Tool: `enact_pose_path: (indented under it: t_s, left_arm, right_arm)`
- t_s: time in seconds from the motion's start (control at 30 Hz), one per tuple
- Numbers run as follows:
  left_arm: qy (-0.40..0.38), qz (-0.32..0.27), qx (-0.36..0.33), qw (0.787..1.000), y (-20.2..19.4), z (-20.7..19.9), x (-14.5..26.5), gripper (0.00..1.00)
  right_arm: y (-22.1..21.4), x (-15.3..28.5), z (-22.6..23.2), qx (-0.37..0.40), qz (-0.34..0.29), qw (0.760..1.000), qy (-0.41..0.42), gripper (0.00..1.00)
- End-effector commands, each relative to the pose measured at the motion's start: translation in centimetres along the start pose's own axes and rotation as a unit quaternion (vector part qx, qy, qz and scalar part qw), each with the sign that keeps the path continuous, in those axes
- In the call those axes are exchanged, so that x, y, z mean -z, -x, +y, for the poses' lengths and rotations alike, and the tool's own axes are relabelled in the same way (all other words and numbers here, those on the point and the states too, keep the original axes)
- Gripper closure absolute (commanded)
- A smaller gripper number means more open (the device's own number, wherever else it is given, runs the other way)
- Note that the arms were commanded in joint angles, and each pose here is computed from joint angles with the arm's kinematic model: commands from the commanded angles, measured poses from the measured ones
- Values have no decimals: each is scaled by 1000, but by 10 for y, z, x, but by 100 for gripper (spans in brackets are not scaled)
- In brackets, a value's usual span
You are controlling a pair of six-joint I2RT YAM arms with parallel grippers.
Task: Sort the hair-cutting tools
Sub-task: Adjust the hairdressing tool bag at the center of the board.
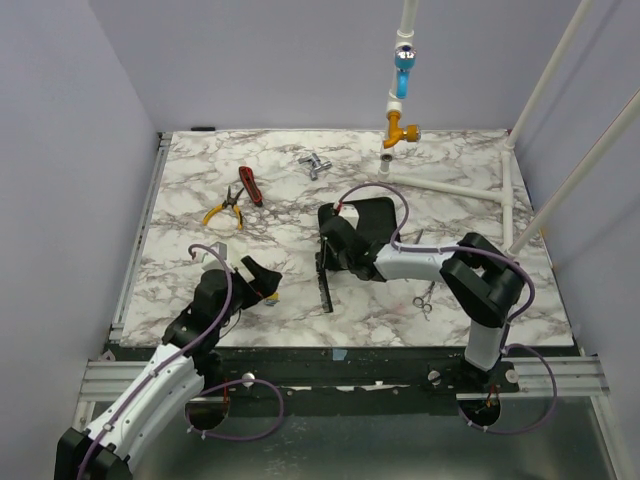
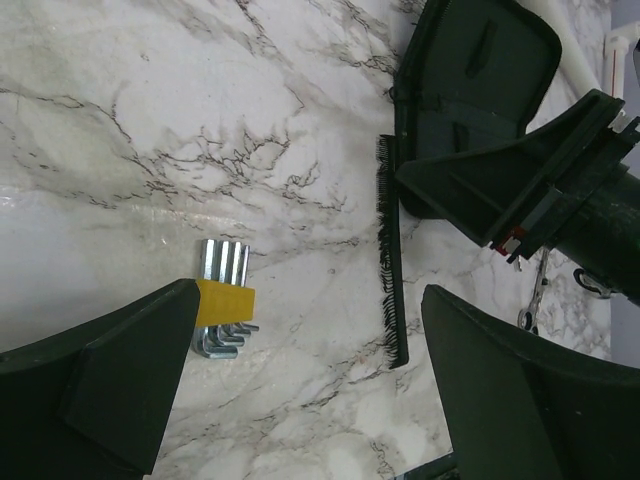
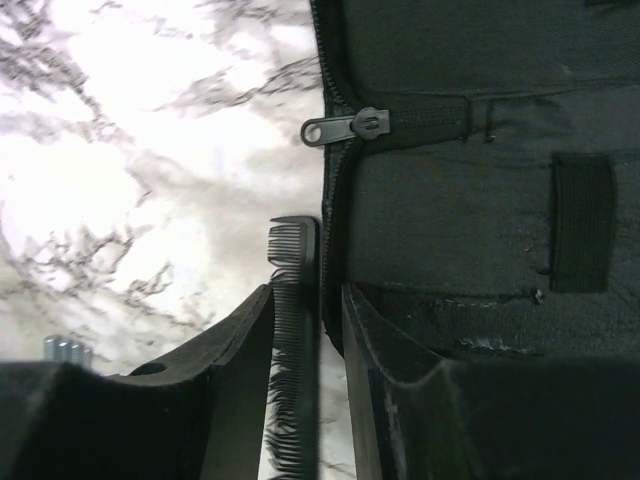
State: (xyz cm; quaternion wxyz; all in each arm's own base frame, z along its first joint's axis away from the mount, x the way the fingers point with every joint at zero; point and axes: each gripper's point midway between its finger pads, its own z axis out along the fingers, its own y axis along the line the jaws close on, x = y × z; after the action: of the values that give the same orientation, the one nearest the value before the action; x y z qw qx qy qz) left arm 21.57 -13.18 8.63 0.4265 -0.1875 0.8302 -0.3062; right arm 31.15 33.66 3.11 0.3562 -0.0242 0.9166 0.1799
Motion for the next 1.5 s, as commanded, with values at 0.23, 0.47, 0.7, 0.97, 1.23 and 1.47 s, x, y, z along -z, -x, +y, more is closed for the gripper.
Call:
enact_pose_path:
  t_s: [0.23, 0.47, 0.7, 0.97, 1.23, 1.47]
  left_arm:
    - [38, -8, -9, 999, -1, 19, 2, 5]
    - [42, -9, -16, 999, 4, 14, 0, 5]
    - [28, 2, -10, 1000, 6, 2, -10, 5]
    - [31, 29, -2, 999, 2, -5, -20, 5]
    - [35, 23, -5, 999, 3, -3, -18, 5]
    - [35, 17, -6, 999, 2, 2, -14, 5]
  right_arm:
    - [24, 23, 10, -14, -27, 999, -28, 39]
    - [26, 58, 1, 41, -35, 999, 2, 44]
    - [-29, 86, 5, 76, 23, 990, 113, 54]
    - [-59, 85, 13, 131, 46, 983, 120, 54]
    - [-63, 58, 16, 185, 59, 979, 64, 52]
    - [-88, 55, 2, 225, 74, 972, -3, 56]
